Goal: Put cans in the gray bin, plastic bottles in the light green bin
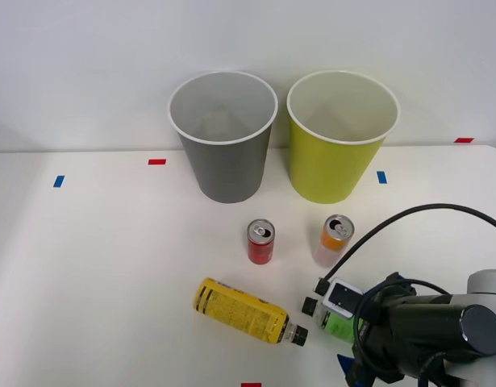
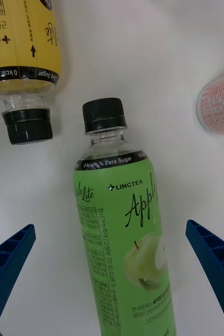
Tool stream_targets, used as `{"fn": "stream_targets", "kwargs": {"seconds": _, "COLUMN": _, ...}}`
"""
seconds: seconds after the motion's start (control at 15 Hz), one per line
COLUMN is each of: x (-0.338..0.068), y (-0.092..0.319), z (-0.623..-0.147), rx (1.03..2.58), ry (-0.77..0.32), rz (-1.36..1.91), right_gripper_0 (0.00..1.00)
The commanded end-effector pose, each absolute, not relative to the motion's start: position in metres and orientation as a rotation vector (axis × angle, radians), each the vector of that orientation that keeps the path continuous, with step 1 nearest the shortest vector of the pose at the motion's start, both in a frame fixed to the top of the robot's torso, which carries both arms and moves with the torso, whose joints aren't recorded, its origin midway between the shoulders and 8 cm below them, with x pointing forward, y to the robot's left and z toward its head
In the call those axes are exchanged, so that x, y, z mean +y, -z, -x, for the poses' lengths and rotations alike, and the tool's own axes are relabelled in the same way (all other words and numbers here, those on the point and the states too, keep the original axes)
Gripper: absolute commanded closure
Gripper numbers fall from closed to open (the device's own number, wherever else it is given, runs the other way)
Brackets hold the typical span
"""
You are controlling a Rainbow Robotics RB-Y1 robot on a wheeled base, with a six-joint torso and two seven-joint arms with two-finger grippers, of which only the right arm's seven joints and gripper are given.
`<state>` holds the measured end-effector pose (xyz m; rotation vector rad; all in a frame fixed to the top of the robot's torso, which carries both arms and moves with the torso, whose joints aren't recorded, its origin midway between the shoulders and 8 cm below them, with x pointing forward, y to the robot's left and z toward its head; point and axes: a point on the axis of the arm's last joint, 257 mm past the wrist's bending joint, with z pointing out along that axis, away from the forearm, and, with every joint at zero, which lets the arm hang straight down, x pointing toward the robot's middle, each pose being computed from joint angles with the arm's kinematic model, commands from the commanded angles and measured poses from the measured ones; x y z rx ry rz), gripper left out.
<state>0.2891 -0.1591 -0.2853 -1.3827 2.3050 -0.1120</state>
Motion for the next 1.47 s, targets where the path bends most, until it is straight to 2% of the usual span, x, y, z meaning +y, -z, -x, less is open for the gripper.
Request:
{"fn": "stream_targets", "kwargs": {"seconds": 0.07, "x": -0.160, "y": 0.287, "z": -0.294, "rx": 2.336, "ry": 0.125, "rz": 1.389, "right_gripper_0": 0.00}}
{"fn": "stream_targets", "kwargs": {"seconds": 0.73, "x": -0.168, "y": 0.296, "z": -0.304, "rx": 2.409, "ry": 0.169, "rz": 1.418, "right_gripper_0": 0.00}}
{"fn": "stream_targets", "kwargs": {"seconds": 1.47, "x": -0.161, "y": 0.314, "z": -0.325, "rx": 2.454, "ry": 0.165, "rz": 1.395, "right_gripper_0": 0.00}}
